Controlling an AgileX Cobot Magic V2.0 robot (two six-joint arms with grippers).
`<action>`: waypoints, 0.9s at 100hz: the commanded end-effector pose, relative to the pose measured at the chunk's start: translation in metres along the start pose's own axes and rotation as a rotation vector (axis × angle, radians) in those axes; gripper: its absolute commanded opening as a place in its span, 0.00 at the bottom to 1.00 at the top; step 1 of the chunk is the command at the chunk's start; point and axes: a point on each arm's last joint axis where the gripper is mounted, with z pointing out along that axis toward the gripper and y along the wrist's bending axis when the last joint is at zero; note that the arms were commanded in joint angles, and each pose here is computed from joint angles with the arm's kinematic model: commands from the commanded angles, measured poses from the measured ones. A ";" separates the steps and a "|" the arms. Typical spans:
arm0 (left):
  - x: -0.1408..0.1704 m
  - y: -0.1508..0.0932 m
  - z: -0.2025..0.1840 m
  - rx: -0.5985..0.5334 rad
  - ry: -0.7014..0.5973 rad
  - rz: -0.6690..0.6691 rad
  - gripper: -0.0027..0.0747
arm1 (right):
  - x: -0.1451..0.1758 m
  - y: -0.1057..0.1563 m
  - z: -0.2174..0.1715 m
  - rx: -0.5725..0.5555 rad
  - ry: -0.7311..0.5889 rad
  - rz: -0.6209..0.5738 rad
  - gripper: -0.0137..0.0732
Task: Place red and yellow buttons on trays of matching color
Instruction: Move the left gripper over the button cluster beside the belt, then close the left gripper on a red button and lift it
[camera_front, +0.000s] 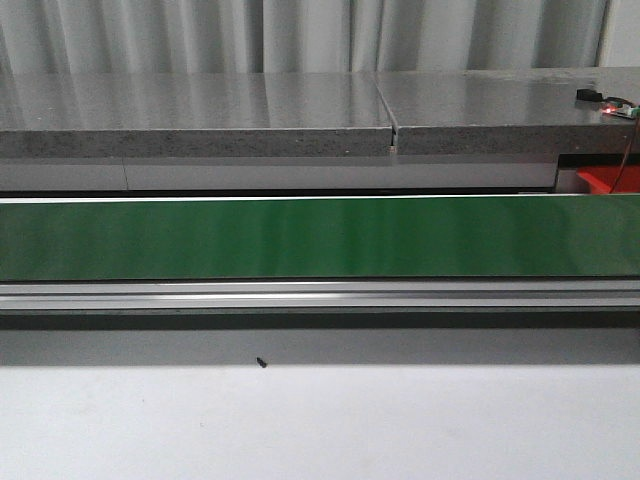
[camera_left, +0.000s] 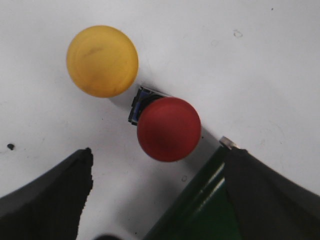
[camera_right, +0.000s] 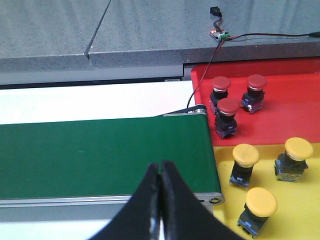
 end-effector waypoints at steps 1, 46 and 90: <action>-0.010 -0.007 -0.023 0.044 -0.077 -0.029 0.72 | -0.013 0.001 -0.003 -0.001 -0.090 -0.004 0.08; -0.018 -0.008 0.017 0.058 -0.029 -0.074 0.63 | -0.013 0.001 -0.003 -0.001 -0.090 -0.004 0.08; -0.022 -0.012 -0.001 0.088 -0.096 -0.058 0.31 | -0.013 0.001 -0.003 -0.001 -0.090 -0.004 0.08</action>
